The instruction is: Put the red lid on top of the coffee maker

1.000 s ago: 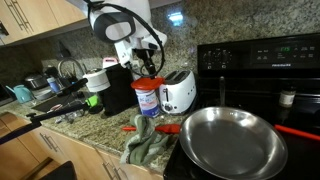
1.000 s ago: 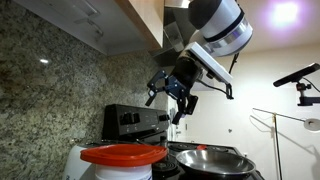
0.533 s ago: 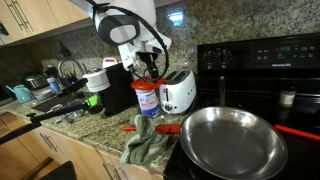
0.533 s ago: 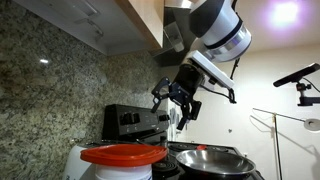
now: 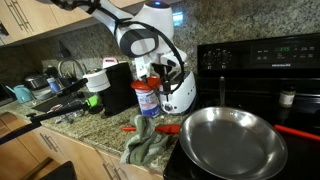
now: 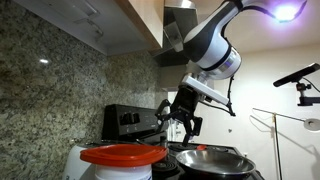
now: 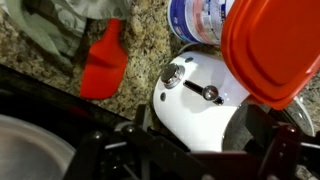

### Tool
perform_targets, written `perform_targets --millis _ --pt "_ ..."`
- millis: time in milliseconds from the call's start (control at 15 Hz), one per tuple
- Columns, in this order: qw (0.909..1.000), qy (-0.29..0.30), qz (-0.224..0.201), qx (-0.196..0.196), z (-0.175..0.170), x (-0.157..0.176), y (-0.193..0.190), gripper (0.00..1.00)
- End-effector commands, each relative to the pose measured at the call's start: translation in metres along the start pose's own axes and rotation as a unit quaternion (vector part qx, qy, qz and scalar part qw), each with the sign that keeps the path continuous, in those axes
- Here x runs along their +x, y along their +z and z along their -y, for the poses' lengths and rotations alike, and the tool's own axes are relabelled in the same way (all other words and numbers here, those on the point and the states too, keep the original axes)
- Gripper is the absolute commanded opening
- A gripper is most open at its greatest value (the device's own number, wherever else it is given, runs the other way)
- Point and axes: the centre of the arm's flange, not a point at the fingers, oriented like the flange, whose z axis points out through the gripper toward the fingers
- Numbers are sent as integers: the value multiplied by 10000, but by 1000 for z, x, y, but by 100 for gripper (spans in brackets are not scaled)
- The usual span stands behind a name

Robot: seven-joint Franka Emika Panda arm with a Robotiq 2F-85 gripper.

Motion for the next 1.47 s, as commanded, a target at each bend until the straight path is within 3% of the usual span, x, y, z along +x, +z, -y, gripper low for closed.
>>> perform_targets --millis 0,133,533,933,1200,1400 --pt "9975 135 688 -90 10 7 0 100" --pt "9940 83 1092 -64 13 3 -5 100" --pt "9913 -8 1305 192 18 10 -10 100" --pt "9771 -86 2087 409 14 5 6 100" --pt "9767 -172 2091 442 10 6 19 100" --pt "9786 -466 1824 831 10 -1 25 100"
